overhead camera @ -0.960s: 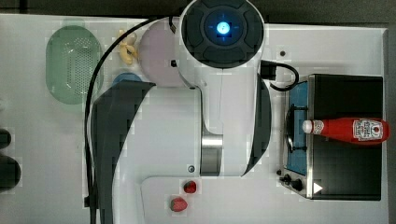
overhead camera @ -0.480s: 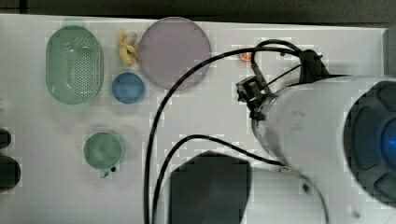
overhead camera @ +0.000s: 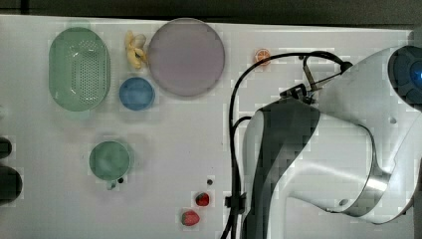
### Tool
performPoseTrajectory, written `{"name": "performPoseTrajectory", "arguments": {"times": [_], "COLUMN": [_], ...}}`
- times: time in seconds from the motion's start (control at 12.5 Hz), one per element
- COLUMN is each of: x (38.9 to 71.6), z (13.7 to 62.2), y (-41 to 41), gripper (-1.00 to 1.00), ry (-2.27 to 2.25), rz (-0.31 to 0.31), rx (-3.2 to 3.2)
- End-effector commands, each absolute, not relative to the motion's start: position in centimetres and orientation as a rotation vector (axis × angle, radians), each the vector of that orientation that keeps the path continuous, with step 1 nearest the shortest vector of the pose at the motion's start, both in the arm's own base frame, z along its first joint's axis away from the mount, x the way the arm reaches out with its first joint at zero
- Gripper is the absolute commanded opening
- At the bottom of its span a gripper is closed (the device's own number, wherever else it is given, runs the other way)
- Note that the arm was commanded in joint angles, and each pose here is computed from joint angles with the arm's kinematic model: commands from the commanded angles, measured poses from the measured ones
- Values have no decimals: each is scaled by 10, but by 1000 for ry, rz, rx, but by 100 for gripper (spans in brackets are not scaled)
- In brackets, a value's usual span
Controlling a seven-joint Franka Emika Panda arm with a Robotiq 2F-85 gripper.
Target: Pick Ketchup from oven and place it on table.
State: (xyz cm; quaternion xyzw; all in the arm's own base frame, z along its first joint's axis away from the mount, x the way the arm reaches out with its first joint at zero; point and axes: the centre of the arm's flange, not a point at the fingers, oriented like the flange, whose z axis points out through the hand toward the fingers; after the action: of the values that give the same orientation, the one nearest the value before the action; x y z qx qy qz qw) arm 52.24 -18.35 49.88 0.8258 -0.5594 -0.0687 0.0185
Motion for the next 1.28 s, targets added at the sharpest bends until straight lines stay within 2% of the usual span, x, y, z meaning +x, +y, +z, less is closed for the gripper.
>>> {"name": "performPoseTrajectory", "arguments": {"times": [0.08,0.56,0.64,0.88,1.28], "x": [505,486,484,473,476], "z": [518,473,465,436,396], "y": [-270,-384,-394,-415,-424], "gripper": [100,100,100,100,100], "ry": [-1888,-2058,-2068,-2184,-2274], "rz": [5,244,247,186,123], "rx": [2485,2243,2216,2154,2113]}}
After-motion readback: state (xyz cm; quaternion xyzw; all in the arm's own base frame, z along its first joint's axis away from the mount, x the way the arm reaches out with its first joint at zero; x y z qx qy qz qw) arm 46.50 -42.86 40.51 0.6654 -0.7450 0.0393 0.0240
